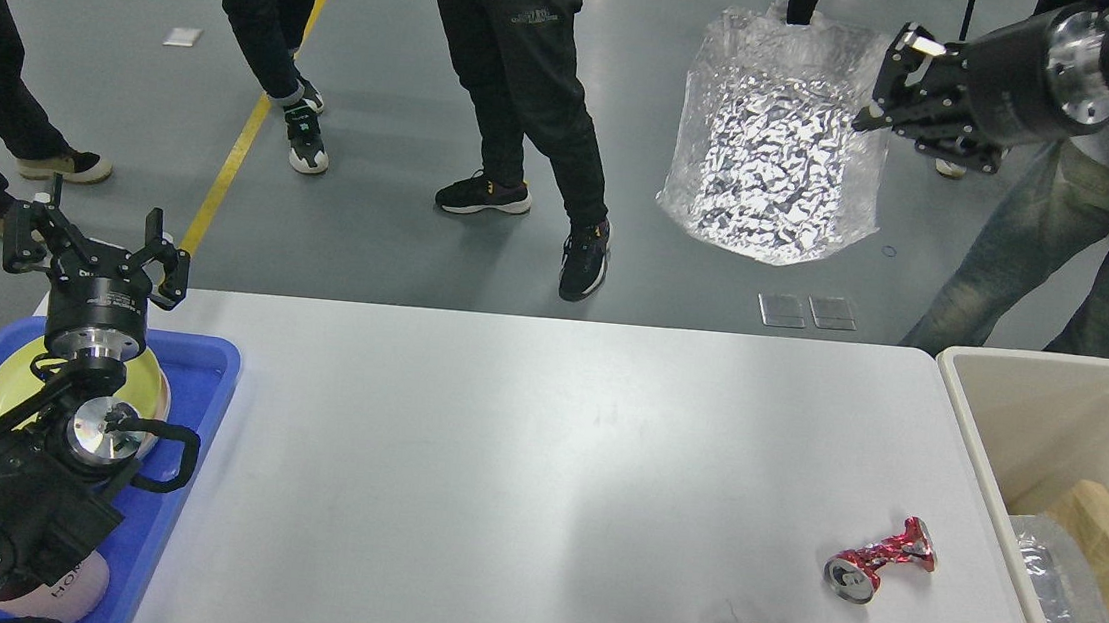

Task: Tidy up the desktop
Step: 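Lift the foil packet and drop it into the white bin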

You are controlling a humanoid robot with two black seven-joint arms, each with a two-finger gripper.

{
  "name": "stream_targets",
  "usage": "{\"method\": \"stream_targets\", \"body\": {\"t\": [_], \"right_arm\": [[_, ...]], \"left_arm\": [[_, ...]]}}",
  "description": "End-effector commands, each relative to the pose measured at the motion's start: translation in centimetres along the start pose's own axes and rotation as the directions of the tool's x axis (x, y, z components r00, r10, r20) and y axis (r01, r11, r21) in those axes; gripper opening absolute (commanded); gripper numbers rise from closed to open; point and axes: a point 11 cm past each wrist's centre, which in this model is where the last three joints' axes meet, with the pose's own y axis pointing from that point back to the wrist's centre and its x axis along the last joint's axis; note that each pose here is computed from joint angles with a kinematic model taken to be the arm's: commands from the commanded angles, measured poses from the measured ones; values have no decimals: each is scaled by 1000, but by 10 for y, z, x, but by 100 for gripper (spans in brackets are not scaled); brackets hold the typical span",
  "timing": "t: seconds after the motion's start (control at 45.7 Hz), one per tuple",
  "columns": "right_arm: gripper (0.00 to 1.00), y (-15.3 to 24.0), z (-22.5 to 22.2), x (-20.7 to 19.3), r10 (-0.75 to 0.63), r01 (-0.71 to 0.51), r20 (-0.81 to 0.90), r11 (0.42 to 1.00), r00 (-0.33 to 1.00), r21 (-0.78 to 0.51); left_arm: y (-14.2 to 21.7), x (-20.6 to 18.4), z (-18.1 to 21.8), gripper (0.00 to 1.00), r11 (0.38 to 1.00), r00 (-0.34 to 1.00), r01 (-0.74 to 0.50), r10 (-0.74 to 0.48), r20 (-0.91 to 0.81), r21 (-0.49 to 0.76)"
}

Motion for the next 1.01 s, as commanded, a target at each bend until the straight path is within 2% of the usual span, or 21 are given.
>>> {"method": "stream_targets", "body": {"t": [0.0,0.088,0.153,0.285,0.46,0.569,0.591,0.613,0.635,0.723,0.745,0.985], "right_arm": [[0,7,37,16,70,-69,8,992,997,-104],[0,13,96,29,173,-155,71,965,982,-211],[0,10,161,28,267,-216,124,922,956,-321],[0,15,263,10,427,-298,171,817,888,-493],[0,19,360,-37,517,-313,120,670,847,-673],[0,16,398,-66,564,-338,75,591,823,-733],[4,13,404,-72,567,-336,75,584,820,-739],[13,10,409,-78,569,-333,78,580,818,-744],[26,7,414,-83,572,-330,80,576,816,-748],[92,4,435,-95,590,-328,81,552,803,-767],[100,5,439,-94,600,-336,76,544,796,-769],[100,-2,456,-107,591,-333,55,527,805,-782]], "left_arm": [[0,0,0,96,1000,1000,0,0,0,0],[0,0,0,96,1000,1000,0,0,0,0],[0,0,0,96,1000,1000,0,0,0,0],[0,0,0,96,1000,1000,0,0,0,0],[0,0,0,96,1000,1000,1,-1,-1,0],[0,0,0,96,1000,1000,0,0,0,0],[0,0,0,96,1000,1000,0,0,0,0],[0,0,0,96,1000,1000,0,0,0,0],[0,0,0,96,1000,1000,0,0,0,0],[0,0,0,96,1000,1000,0,0,0,0],[0,0,0,96,1000,1000,0,0,0,0],[0,0,0,96,1000,1000,0,0,0,0]]}}
